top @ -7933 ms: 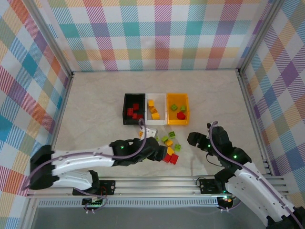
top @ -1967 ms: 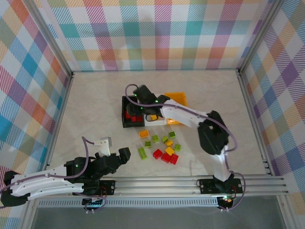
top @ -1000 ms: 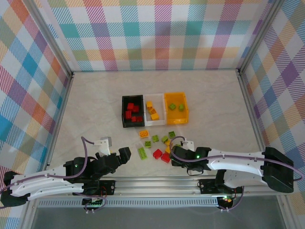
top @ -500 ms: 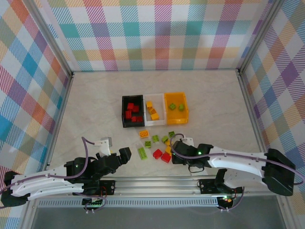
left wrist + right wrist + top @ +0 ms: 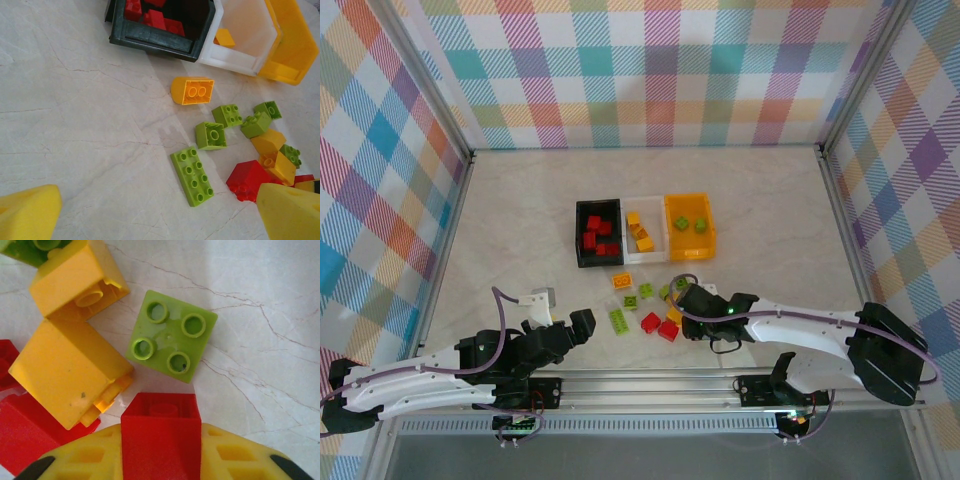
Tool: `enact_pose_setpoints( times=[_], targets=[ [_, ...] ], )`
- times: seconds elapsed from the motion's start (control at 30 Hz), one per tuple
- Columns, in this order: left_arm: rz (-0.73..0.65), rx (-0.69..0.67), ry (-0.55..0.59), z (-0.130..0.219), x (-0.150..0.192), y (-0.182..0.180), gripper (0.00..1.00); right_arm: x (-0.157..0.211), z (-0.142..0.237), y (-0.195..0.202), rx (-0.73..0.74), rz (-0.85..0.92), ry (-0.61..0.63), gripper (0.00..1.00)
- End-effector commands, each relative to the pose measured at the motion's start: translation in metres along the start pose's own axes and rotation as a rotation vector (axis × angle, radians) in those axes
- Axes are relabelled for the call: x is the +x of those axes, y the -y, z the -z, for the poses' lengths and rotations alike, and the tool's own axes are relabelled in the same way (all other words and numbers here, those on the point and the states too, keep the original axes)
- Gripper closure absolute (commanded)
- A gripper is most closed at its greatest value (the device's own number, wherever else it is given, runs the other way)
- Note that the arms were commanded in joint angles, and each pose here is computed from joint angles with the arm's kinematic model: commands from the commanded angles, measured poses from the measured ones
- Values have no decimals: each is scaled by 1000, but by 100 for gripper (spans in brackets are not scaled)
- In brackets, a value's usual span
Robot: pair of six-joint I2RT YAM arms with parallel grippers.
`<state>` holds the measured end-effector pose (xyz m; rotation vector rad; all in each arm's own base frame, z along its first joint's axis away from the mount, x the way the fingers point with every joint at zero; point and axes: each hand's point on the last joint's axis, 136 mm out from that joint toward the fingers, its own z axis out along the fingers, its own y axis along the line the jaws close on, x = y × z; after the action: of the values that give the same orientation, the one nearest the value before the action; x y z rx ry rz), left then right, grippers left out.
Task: Sort the legos into containers by color
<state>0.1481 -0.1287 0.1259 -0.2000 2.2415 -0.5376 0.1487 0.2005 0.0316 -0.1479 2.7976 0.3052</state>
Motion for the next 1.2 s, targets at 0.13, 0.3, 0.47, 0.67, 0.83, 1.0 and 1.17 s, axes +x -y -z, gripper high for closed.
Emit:
enact_pose_setpoints(
  times=[0.13,0.3,0.47,0.67,0.83,1.0,1.17],
  targets=[
    [-21,-28,32,6,-13,-2,0,-29,48,-35,-132,111,69,76],
    [-7,-27,30,5,-11,-3,0,-86,74,-120,-284,229,135,76],
    [-12,-33,11,4,-8,-2,0,-157,59,-187,-346,253,187,75],
    [-33,-50,-9,4,-6,0,0,-225,15,-217,-344,193,178,75],
    [-42,-55,-22,2,-3,2,0,-263,-9,-225,-315,142,173,72],
    [-56,-68,-42,-3,3,4,0,-287,-4,-225,-360,66,194,37],
    [-102,-47,-44,-7,1,22,0,-278,38,-208,-385,49,267,24]
  ],
)
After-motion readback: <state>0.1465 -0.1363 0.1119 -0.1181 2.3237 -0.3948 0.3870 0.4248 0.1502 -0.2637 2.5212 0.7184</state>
